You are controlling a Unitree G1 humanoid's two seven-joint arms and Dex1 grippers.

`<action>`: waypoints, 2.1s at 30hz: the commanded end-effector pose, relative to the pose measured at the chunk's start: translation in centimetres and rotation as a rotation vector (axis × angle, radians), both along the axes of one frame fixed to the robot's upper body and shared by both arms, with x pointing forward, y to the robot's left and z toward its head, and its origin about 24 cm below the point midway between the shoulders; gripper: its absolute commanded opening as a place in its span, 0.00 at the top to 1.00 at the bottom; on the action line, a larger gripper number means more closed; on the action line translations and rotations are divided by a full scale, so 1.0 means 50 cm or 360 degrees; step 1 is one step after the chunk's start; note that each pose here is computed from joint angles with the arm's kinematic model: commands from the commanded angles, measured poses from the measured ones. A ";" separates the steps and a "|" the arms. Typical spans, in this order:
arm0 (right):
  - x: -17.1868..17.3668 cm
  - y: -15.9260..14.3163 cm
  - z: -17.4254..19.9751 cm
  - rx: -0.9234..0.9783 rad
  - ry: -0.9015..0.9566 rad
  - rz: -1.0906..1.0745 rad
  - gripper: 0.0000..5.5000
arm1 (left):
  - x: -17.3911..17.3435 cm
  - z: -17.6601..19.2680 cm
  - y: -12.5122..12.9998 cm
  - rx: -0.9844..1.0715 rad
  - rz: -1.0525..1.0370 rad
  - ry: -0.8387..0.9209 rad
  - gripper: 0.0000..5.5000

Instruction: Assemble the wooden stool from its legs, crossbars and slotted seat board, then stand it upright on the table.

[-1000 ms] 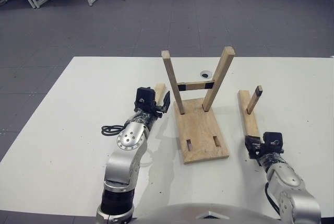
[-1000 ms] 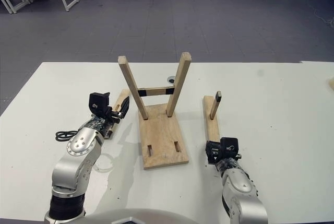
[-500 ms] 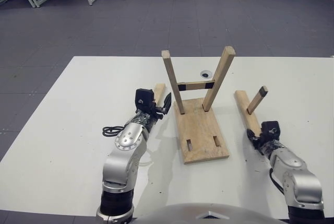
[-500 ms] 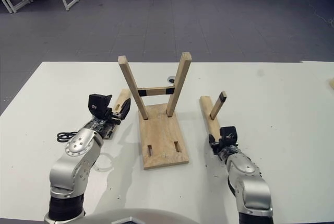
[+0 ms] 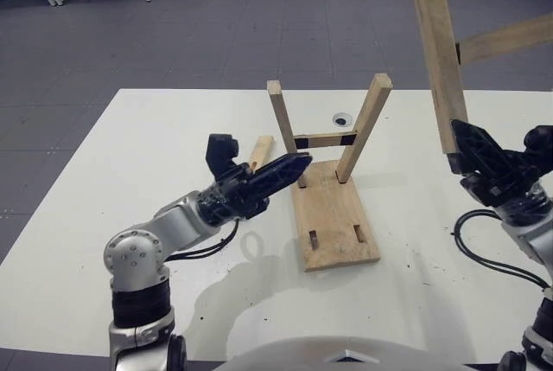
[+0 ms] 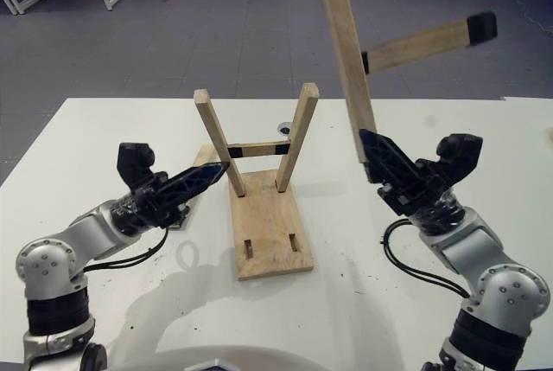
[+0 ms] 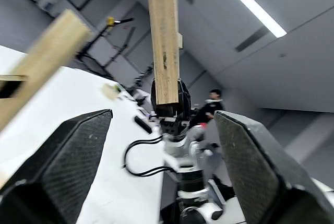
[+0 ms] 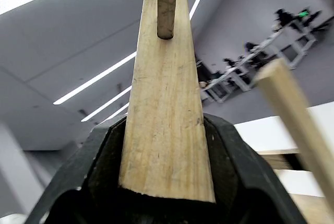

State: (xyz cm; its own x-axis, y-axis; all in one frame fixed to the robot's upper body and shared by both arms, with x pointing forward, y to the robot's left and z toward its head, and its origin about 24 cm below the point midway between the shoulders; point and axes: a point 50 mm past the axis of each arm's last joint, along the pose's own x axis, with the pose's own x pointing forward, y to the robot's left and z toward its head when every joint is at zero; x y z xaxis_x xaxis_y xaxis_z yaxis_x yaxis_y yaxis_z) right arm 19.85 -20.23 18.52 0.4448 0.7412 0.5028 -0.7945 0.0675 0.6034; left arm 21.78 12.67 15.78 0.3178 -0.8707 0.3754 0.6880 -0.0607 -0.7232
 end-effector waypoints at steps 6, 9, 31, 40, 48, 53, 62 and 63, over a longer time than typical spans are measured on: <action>-0.022 0.095 -0.003 -0.0115 0.0045 0.0613 0.62 | 0.008 0.040 -0.035 0.0016 -0.0199 0.0050 0.34; -0.022 0.096 -0.022 -0.0203 0.0098 0.0620 0.62 | 0.001 0.053 -0.031 -0.0018 -0.0239 0.0035 0.34; 0.002 0.095 -0.081 -0.0745 0.0032 0.0472 0.63 | 0.028 0.047 -0.025 0.0143 -0.0025 0.0040 0.59; 0.048 -0.007 -0.081 -0.0979 0.0120 0.0202 0.29 | 0.041 0.048 0.031 0.0402 0.0312 -0.0243 0.63; 0.024 -0.016 -0.185 -0.1302 0.0264 0.0183 0.20 | -0.001 -0.026 0.019 0.0893 0.0043 -0.0679 0.63; 0.003 0.006 -0.216 -0.1332 0.0289 0.0246 0.20 | -0.006 -0.061 0.012 0.0930 -0.0026 -0.0741 0.63; -0.017 0.009 -0.232 -0.1392 0.0312 0.0291 0.20 | 0.014 -0.090 0.022 0.0977 0.0072 -0.0731 0.63; -0.018 0.011 -0.232 -0.1392 0.0310 0.0294 0.20 | 0.012 -0.096 0.021 0.0980 0.0062 -0.0721 0.63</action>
State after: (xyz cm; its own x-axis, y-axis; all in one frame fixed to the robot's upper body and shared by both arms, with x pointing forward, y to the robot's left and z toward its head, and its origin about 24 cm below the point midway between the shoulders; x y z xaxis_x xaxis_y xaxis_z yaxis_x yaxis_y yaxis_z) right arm 18.94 -19.86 6.75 0.3025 0.8908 -0.3392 -0.7130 0.4476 0.5397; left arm 22.40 13.69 11.28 0.2815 -0.9567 -0.0743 0.9172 0.2910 -0.2723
